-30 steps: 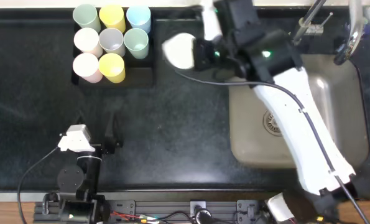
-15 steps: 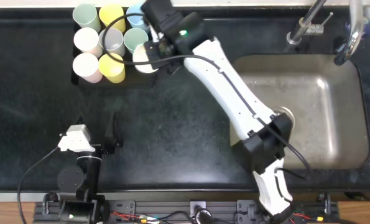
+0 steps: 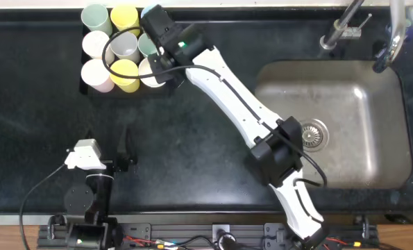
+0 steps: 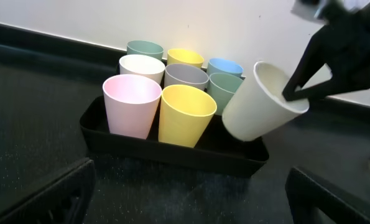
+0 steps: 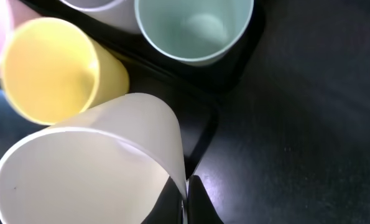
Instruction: Store Cups
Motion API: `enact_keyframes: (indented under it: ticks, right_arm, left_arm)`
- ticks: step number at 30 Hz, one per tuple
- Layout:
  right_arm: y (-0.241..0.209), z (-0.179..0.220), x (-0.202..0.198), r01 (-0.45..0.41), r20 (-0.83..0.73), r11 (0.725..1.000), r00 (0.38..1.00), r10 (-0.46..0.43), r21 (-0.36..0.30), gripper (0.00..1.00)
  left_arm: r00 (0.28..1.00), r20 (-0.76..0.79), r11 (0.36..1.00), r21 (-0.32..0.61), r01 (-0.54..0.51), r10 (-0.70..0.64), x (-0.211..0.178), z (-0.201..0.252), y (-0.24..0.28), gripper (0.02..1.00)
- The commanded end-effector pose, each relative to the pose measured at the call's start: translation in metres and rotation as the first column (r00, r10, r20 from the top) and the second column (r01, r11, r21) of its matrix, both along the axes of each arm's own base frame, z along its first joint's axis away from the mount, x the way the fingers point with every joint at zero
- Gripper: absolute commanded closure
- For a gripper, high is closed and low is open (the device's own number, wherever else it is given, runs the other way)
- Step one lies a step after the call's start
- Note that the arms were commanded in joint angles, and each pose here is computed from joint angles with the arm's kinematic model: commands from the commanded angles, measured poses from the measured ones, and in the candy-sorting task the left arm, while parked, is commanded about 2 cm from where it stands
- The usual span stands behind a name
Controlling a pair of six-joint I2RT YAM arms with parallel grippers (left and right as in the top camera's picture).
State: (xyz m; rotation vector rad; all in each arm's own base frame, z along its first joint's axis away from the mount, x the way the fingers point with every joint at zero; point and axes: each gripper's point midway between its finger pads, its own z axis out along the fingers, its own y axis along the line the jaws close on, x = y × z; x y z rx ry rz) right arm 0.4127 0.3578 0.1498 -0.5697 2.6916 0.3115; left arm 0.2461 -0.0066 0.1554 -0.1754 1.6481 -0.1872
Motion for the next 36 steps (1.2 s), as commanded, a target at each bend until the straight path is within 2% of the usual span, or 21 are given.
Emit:
enact_keyframes:
  ticks: [1,7,19,32,34,36]
  right_arm:
    - [0.006,0.003,0.005,0.048,0.016,0.999,0.999,-0.049,0.013,0.956]
    - [0.005,-0.002,0.008,0.068,0.027,0.998,0.997,-0.068,0.010,0.956]
    - [0.008,-0.037,0.011,0.080,-0.015,0.996,0.997,-0.081,-0.024,0.956]
    - [0.008,-0.043,0.012,0.089,-0.023,0.996,0.996,-0.089,-0.025,0.956]
    - [0.008,-0.043,0.012,0.087,-0.024,0.996,0.996,-0.088,-0.023,0.934]
    - [0.008,-0.043,0.012,0.088,-0.024,0.996,0.996,-0.088,-0.023,0.840]
  left_arm:
    - [1.000,0.005,1.000,0.014,-0.001,0.001,0.000,0.001,0.001,0.018]
    - [1.000,0.004,1.000,0.014,-0.001,0.001,0.000,0.001,0.001,0.018]
    - [1.000,0.004,1.000,0.014,-0.001,0.001,0.000,0.001,0.001,0.020]
    - [1.000,0.004,1.000,0.014,-0.001,0.001,0.000,0.001,0.001,0.018]
    - [1.000,0.004,1.000,0.014,-0.001,0.001,0.000,0.001,0.001,0.020]
    - [1.000,0.004,1.000,0.014,-0.001,0.001,0.000,0.001,0.001,0.020]
